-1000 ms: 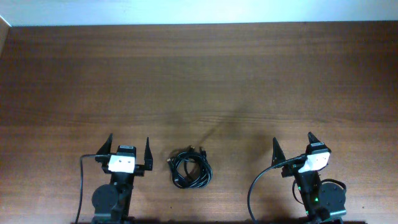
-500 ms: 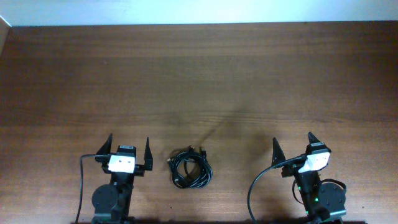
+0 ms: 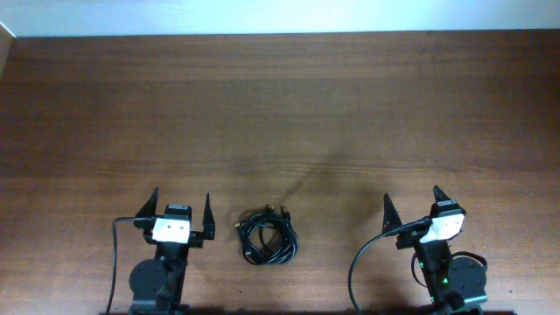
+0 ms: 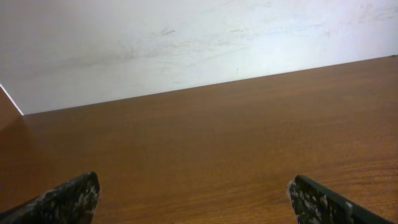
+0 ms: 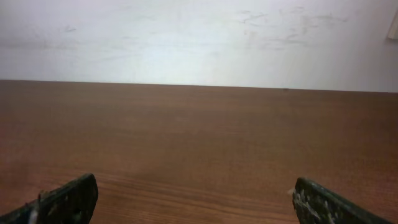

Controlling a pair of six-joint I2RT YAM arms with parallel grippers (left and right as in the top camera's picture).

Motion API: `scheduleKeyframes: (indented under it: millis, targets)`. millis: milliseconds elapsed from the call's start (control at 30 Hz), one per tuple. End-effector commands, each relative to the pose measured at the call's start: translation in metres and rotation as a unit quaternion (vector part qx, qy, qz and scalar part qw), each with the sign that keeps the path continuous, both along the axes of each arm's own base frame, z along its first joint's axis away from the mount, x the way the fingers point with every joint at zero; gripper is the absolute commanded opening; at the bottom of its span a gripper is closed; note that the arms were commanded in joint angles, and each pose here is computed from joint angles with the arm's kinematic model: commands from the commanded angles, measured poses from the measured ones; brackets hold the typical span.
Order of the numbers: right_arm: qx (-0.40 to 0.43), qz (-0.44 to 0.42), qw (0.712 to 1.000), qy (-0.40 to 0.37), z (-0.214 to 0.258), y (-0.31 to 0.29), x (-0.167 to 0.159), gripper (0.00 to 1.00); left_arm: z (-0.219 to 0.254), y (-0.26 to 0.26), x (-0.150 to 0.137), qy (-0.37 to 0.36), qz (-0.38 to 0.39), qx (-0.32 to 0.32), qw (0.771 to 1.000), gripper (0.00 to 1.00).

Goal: Untangle cables

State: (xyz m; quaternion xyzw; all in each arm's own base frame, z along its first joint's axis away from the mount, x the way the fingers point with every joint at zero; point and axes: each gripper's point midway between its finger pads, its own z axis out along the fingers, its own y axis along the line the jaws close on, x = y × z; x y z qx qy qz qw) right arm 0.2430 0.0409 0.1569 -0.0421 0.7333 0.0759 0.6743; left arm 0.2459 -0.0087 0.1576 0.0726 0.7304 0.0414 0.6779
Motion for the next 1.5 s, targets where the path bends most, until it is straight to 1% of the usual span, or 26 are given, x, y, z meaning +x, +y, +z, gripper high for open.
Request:
scheduleKeyframes:
  millis: [0,67,100,133,167,400,533,667,733,800,833,900,1000,1033,1167,1233,1333,1467]
  targets:
    - [0.005,0.000,1.000,0.001,-0.002,0.000,0.000,0.99,-0.002,0.005,0.000,0.002,0.013,-0.004,1.000,0.99]
    - [0.005,0.000,1.000,0.001,-0.002,0.000,0.000,0.99,-0.002,0.002,0.000,0.002,0.005,-0.009,1.000,0.99]
    - [0.005,0.000,1.000,0.001,-0.002,0.000,0.000,0.99,-0.002,0.002,0.000,0.003,0.006,-0.024,1.000,0.99]
    - [0.005,0.000,1.000,0.001,-0.002,0.000,0.000,0.99,-0.002,0.002,0.000,0.005,0.010,-0.068,0.998,0.99]
    - [0.005,0.000,1.000,0.001,-0.002,0.000,0.000,0.99,-0.002,0.002,0.000,0.005,0.010,-0.074,0.997,0.99]
    - [0.005,0.000,1.000,0.001,-0.002,0.000,0.000,0.99,0.001,-0.008,-0.002,0.018,-0.018,-0.076,0.997,0.99]
    - [0.005,0.000,1.000,0.001,-0.002,0.000,0.000,0.99,0.007,-0.020,-0.007,0.053,-0.051,-0.065,0.995,0.99]
    - [0.005,0.000,1.000,0.001,-0.002,0.000,0.000,0.99,0.002,-0.027,0.003,0.123,-0.068,-0.063,0.988,0.99]
    - [0.005,0.000,1.000,0.001,-0.002,0.000,0.000,0.99,-0.005,-0.031,0.011,0.166,-0.077,-0.066,0.981,0.99]
    - [0.005,0.000,1.000,0.001,-0.002,0.000,0.000,0.99,-0.020,-0.036,0.024,0.228,-0.084,-0.073,0.967,0.99]
    - [0.005,0.000,1.000,0.001,-0.002,0.000,0.000,0.99,-0.025,-0.037,0.028,0.248,-0.088,-0.075,0.962,0.99]
    - [0.005,0.000,1.000,0.001,-0.002,0.000,0.000,0.99,-0.037,-0.040,0.034,0.298,-0.092,-0.078,0.947,0.99]
    - [0.005,0.000,1.000,0.001,-0.002,0.000,0.000,0.99,-0.054,-0.054,0.047,0.354,-0.130,-0.081,0.923,0.99]
    - [0.005,0.000,1.000,0.001,-0.002,0.000,0.000,0.99,-0.057,-0.061,0.048,0.363,-0.158,-0.079,0.915,0.99]
    - [0.005,0.000,1.000,0.001,-0.002,0.000,0.000,0.99,-0.063,-0.066,0.051,0.401,-0.167,-0.075,0.898,0.99]
    - [0.005,0.000,1.000,0.001,-0.002,0.000,0.000,0.99,-0.066,-0.074,0.051,0.420,-0.168,-0.045,0.890,0.99]
    - [0.005,0.000,1.000,0.001,-0.002,0.000,0.000,0.99,-0.072,-0.083,0.052,0.438,-0.169,-0.018,0.883,0.99]
    - [0.005,0.000,1.000,0.001,-0.002,0.000,0.000,0.99,-0.072,-0.088,0.051,0.440,-0.180,-0.025,0.880,0.99]
